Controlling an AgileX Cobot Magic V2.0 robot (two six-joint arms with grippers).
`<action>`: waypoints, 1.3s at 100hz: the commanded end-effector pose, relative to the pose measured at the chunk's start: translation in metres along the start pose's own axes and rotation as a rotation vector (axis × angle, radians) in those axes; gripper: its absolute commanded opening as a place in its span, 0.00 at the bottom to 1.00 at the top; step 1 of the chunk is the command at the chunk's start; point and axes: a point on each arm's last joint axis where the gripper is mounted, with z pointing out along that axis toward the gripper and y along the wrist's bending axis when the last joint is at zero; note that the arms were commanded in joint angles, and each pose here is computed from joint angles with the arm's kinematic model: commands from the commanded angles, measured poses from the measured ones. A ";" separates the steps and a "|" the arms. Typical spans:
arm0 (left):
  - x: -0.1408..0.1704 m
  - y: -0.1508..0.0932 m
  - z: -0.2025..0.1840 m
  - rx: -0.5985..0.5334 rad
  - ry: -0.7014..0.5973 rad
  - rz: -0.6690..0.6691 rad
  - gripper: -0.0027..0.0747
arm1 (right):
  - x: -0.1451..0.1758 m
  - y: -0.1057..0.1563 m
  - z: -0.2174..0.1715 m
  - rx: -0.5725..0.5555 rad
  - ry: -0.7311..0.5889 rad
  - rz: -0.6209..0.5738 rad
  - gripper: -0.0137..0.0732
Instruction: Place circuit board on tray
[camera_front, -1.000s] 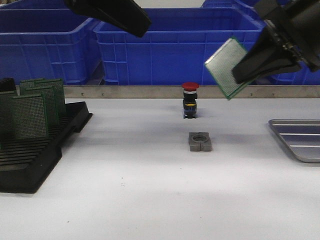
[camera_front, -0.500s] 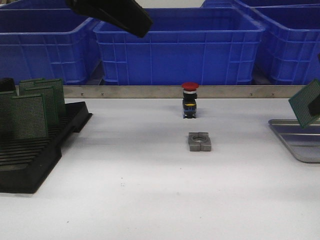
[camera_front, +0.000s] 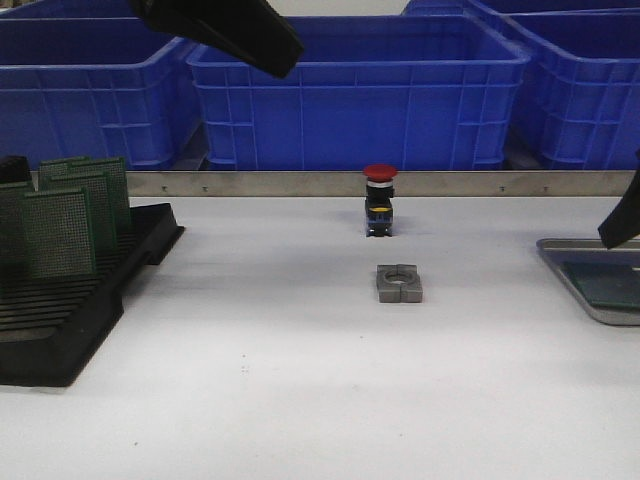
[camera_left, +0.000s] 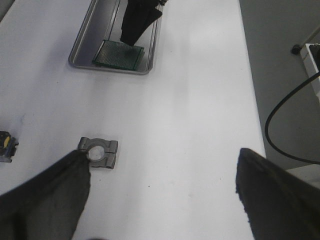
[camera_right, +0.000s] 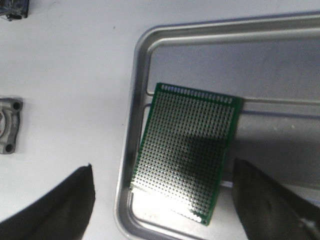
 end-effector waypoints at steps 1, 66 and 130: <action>-0.021 -0.007 -0.020 -0.026 -0.041 0.049 0.76 | -0.017 0.008 -0.021 0.017 -0.073 -0.058 0.87; 0.037 0.029 -0.086 -0.303 0.649 0.190 0.76 | -0.025 0.021 -0.048 0.056 -0.142 -0.133 0.86; 0.102 0.067 -0.059 -0.173 0.657 0.008 0.76 | -0.025 0.021 -0.048 0.052 -0.139 -0.134 0.86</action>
